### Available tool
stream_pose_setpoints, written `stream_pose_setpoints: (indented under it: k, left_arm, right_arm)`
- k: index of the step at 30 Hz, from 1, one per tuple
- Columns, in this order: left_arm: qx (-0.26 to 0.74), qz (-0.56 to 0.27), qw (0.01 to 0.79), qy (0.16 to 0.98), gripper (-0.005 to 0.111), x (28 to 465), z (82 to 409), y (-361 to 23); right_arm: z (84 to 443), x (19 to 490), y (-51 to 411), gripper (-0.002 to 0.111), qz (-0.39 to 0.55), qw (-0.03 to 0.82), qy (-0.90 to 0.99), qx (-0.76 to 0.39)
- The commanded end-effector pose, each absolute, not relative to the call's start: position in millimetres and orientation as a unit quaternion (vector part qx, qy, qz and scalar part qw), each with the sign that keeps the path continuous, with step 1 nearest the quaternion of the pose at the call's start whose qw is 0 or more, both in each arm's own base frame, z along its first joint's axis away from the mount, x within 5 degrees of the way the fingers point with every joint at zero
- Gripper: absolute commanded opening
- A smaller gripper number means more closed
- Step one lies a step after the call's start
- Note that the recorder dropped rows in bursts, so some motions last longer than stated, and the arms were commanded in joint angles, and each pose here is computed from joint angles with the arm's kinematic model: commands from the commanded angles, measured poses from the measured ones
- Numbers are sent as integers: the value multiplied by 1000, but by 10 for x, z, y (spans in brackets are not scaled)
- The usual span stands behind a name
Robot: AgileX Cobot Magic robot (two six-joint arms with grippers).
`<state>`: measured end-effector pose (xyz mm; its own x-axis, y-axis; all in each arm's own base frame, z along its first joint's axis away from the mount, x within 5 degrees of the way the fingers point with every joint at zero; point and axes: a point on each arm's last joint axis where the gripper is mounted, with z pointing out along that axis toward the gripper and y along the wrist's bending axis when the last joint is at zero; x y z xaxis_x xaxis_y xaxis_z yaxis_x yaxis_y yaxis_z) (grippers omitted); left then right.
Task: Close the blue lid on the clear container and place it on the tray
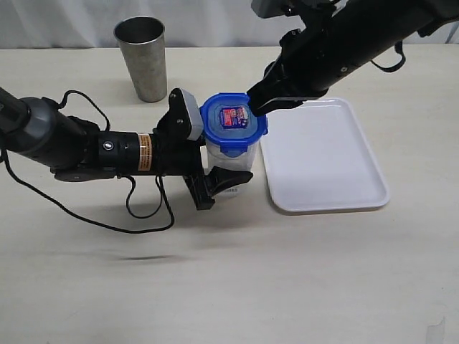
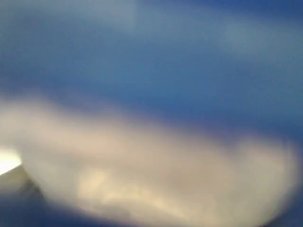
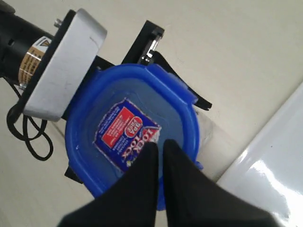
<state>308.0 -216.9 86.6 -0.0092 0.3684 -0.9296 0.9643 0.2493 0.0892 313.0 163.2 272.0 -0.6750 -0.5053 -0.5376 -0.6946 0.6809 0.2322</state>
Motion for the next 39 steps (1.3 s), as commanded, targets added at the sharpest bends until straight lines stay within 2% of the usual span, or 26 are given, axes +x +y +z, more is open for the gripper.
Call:
stream_pose_setpoints:
  k: [1, 20, 39]
  left_arm:
    - [524, -318, 479, 628, 0, 3067, 1006, -2193]
    - [532, -300, 470, 637, 0, 3073, 1062, -2174]
    - [534, -287, 463, 647, 0, 3085, 1036, -2158]
  right_arm:
    - [2594, 3170, 1601, 5, 194, 201, 901, -332]
    - [2538, 3194, 1488, 5, 135, 181, 928, -295]
    - [2453, 3216, 1478, 5, 125, 163, 936, -285]
